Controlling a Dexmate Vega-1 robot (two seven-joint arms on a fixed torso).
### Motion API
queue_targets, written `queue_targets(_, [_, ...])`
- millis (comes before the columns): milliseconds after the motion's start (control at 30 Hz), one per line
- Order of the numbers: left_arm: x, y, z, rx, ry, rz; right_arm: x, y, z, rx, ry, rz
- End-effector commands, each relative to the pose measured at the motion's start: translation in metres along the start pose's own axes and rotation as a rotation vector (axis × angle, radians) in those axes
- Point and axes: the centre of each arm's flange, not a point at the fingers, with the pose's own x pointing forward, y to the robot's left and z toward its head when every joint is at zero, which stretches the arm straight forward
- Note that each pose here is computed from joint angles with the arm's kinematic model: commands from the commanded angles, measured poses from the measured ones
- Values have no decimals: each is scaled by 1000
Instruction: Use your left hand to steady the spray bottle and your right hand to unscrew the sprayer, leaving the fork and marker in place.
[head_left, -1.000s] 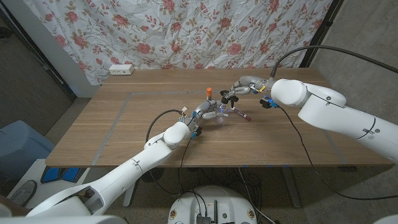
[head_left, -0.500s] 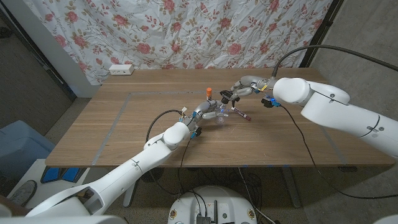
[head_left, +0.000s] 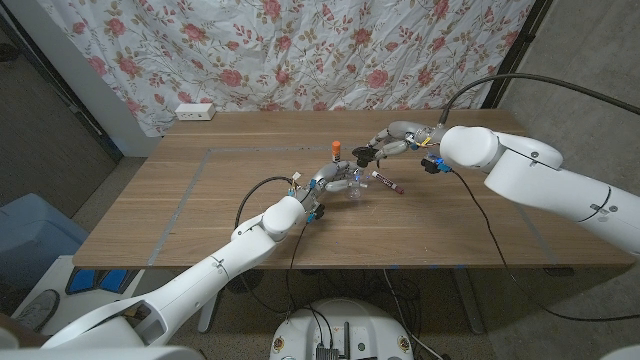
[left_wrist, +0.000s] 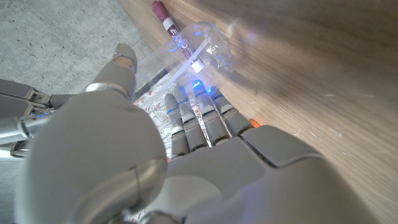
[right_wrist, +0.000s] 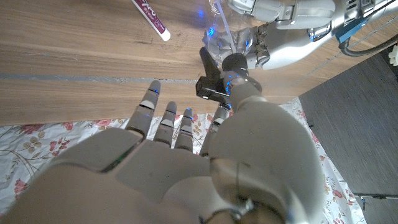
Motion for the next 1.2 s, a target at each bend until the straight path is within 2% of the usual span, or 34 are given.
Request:
queue_targets(33, [0, 0, 0, -3, 2, 6, 4, 2, -4, 26, 2, -36])
queue_targets(1200, [4, -1, -2, -13, 4, -3, 11, 0, -4, 43, -16, -73])
